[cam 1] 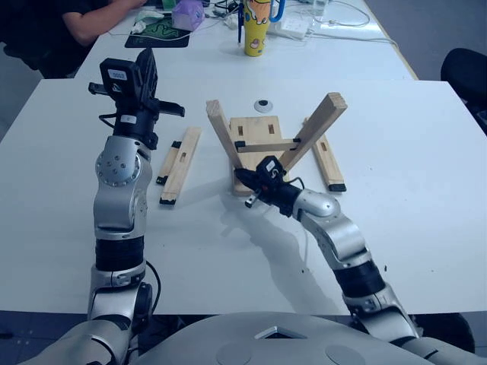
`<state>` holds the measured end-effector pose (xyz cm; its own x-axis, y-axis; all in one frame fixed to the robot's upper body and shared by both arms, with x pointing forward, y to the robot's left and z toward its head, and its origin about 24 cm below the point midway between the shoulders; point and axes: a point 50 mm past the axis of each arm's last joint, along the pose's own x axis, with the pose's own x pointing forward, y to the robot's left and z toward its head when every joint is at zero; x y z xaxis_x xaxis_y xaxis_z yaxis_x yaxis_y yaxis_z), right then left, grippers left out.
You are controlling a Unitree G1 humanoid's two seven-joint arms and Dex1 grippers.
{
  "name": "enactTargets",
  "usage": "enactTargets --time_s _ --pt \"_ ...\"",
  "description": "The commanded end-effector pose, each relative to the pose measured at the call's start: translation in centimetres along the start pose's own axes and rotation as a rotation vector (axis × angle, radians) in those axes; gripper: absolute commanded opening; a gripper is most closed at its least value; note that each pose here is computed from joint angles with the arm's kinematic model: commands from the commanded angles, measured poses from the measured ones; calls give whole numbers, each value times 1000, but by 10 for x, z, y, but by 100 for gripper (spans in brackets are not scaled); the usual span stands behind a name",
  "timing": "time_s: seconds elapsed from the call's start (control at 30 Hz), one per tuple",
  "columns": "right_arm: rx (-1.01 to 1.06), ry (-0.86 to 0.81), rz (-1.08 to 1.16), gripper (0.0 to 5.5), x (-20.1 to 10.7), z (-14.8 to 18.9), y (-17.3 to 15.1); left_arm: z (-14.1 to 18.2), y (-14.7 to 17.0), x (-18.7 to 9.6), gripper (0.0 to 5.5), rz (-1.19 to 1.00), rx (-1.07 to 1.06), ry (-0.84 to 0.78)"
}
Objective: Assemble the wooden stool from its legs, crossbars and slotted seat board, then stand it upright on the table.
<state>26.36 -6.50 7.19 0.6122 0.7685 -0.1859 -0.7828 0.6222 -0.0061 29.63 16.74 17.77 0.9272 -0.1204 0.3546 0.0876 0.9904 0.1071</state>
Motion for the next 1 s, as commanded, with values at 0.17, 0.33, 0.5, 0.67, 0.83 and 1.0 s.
enactTargets --time_s 0.17,0.33,0.5,0.67,0.83,1.0 --pt "-16 -78 -40 0 -23 9 9 -16 -30 -25 2 -42 -106 92" --pt "-100 -112 -115 0 -85 20 24 -15 -38 -68 2 -18 -178 151" --pt "-45 -55 -673 0 -145 2 -20 -7 -33 -79 2 51 -153 144" --pt "-70 -212 -945 0 -138 36 -64 -3 -30 -60 2 82 -111 97" --pt "-96 -358 -979 0 -114 72 -79 5 -33 -41 2 58 -82 58" --pt "-75 -387 -1008 0 -114 77 -80 7 -33 -39 2 37 -64 52"
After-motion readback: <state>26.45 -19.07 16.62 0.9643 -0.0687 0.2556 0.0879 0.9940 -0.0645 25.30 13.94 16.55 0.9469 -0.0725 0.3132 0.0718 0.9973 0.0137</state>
